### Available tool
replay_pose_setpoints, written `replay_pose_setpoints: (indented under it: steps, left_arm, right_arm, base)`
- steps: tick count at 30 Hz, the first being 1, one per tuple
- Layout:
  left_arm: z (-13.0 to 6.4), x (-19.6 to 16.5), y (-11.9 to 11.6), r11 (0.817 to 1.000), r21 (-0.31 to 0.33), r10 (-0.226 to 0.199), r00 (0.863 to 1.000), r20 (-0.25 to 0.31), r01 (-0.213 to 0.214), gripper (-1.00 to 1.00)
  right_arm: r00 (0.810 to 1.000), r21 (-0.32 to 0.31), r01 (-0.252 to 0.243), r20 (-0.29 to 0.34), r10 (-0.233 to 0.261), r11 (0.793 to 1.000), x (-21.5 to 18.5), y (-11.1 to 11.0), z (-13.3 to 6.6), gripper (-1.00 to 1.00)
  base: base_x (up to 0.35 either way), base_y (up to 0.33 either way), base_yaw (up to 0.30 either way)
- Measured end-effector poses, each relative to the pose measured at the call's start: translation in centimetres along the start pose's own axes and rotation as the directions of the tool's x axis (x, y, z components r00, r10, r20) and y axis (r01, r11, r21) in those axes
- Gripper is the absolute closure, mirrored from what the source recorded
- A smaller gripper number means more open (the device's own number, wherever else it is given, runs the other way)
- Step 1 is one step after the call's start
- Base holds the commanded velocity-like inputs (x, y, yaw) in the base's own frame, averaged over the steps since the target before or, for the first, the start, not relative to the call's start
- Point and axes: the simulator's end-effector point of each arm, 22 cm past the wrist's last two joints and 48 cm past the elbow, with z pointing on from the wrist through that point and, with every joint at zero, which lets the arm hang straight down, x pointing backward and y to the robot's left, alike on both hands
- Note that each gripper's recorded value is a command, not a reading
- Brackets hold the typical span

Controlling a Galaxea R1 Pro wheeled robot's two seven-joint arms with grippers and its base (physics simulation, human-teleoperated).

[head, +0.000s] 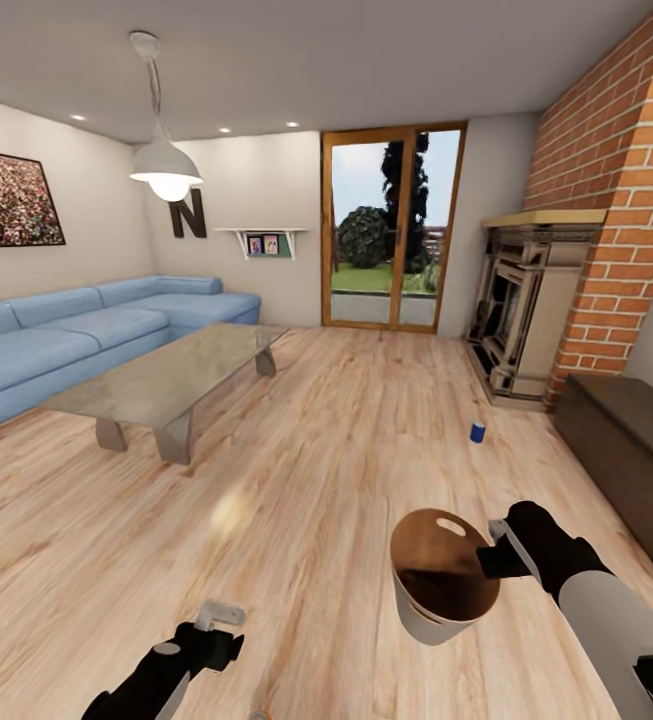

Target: Put the three can of soda from the living room inside the tash can in the kitchen.

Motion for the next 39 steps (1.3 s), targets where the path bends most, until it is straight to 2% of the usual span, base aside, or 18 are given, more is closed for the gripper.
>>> replay_pose_setpoints:
  steps: [9,17,26,35,37,38,39]
  left_arm:
    - [0.0,0.1,-0.4,1.0,0.006,0.016,1.0,0.0,-0.016,-1.0]
    - [-0.1,-0.2,-0.4,1.0,0.009,0.014,1.0,0.007,-0.014,-1.0]
    - [-0.3,-0.6,-0.3,1.0,0.008,0.01,1.0,0.015,-0.011,-1.0]
    - [-0.4,-0.8,0.0,1.0,-0.002,0.0,1.0,0.022,0.0,-1.0]
    - [-0.4,-1.0,0.1,1.0,-0.003,0.0,0.999,0.032,0.0,-1.0]
    - [-0.5,-1.7,0.1,1.0,-0.004,0.003,0.998,0.065,-0.002,-1.0]
    - [-0.6,-3.0,0.1,1.0,-0.004,0.007,0.992,0.125,-0.007,-1.0]
  right_arm:
    - [1.0,0.005,-0.004,0.001,0.004,1.0,0.0,-0.4,0.0,1.0]
    - [1.0,0.007,-0.009,0.006,0.009,1.0,-0.1,-0.8,-0.4,1.0]
    - [1.0,0.0,-0.007,0.014,0.007,1.0,-0.3,-0.2,-0.7,1.0]
    - [1.0,-0.008,-0.011,0.016,0.011,1.0,-0.4,0.0,-0.9,1.0]
    - [1.0,-0.004,-0.008,0.016,0.008,1.0,-0.4,-0.1,-0.9,1.0]
    - [1.0,-0.001,-0.006,0.016,0.006,1.0,-0.4,-0.1,-0.9,1.0]
    - [1.0,-0.001,-0.005,0.016,0.005,1.0,-0.4,-0.1,-0.9,1.0]
  base:
    - [0.18,-0.097,-0.044]
    - [0.014,-0.009,-0.2]
    - [0.001,-0.001,-0.195]
    - [0.0,0.0,-0.044]
    - [0.0,0.0,-0.006]
    - [0.0,0.0,-0.003]
    - [0.0,0.0,-0.002]
